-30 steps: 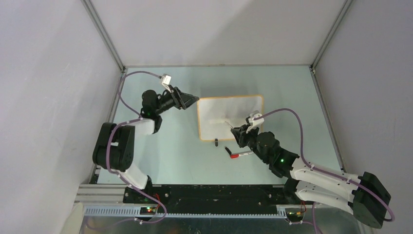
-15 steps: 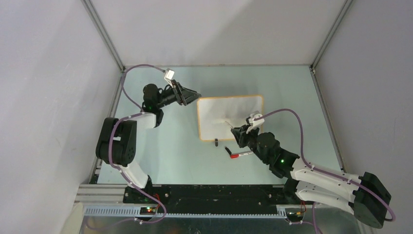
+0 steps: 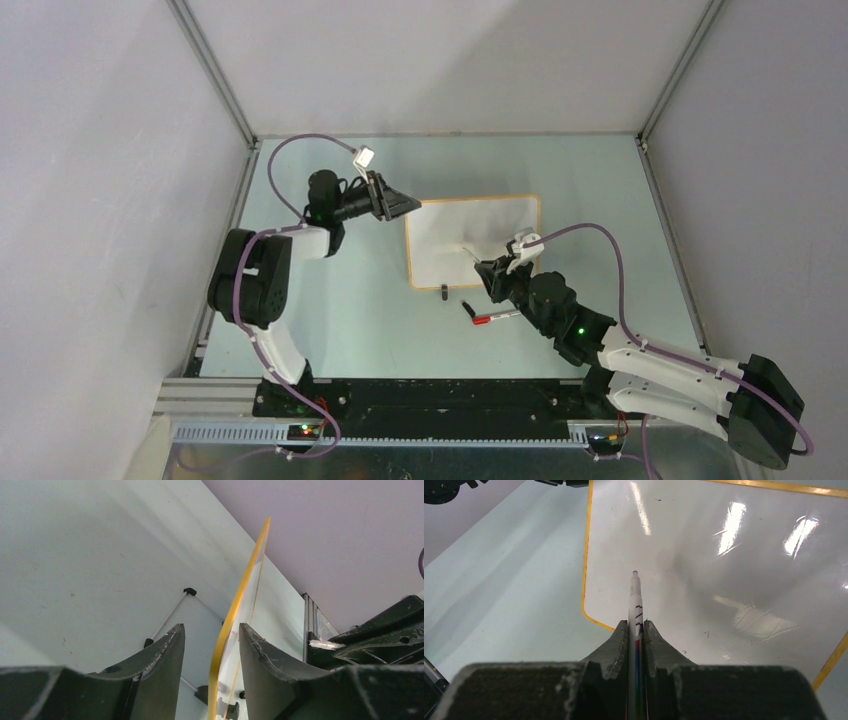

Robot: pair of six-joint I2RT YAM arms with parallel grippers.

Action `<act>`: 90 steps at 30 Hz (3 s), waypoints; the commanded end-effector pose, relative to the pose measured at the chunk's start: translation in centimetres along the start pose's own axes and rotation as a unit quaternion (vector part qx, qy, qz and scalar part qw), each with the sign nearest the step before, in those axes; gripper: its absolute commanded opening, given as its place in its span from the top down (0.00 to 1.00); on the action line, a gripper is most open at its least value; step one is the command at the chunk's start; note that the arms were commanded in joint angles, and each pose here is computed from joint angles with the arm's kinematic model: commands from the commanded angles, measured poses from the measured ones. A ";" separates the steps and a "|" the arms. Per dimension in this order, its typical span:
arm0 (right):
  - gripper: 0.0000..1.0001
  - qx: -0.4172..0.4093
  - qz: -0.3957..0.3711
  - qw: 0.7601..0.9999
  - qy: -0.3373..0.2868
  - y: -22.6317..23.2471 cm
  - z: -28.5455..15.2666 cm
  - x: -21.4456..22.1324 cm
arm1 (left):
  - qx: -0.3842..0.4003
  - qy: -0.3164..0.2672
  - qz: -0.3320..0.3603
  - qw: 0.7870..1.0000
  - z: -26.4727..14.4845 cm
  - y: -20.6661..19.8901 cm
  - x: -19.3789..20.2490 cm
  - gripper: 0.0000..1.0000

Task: Write a sentence on the whiteboard
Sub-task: Hold the whiteboard at the center of the board.

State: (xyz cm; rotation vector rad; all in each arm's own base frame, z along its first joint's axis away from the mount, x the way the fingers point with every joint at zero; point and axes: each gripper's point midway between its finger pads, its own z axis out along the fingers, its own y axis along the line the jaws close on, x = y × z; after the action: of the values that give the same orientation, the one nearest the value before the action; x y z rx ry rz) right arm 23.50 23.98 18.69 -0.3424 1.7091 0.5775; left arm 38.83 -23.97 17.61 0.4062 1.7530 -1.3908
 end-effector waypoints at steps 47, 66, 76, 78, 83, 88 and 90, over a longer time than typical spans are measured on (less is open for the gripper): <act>1.00 0.021 -0.012 1.000 -0.012 -0.4 0.5 -1.0 | 0.022 0.005 0.066 0.998 0.5 -2.4 -0.8 0.01; 1.00 0.021 -0.012 1.000 -0.012 -0.3 0.5 -1.0 | -0.004 0.023 0.097 0.995 -0.7 -3.8 -2.4 0.01; 1.00 0.018 -0.011 1.000 -0.013 -0.2 0.5 -1.1 | -0.070 -0.001 0.141 0.988 -3.6 -3.9 -4.3 0.01; 1.00 0.019 -0.011 1.000 -0.013 -0.2 0.5 -1.1 | -0.074 -0.012 0.135 0.988 -4.1 -3.8 -4.6 0.00; 1.00 0.020 -0.011 1.000 -0.013 -0.3 0.4 -1.1 | -0.065 -0.071 0.125 0.988 -6.1 -3.7 -6.7 0.01; 1.00 0.019 -0.011 1.000 -0.013 -0.2 0.4 -1.1 | -0.022 -0.149 0.110 0.982 -9.4 -4.8 -8.6 0.01; 1.00 0.019 -0.011 1.000 -0.013 -0.2 0.4 -1.1 | 0.007 -0.157 0.100 0.982 -10.0 -5.6 -9.1 0.00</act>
State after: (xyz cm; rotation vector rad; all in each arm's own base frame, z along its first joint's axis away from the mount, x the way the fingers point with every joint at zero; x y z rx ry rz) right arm 23.84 23.79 17.24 -0.3583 1.7449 0.5169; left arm 37.89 -15.12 22.70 0.2698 1.6343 -1.1484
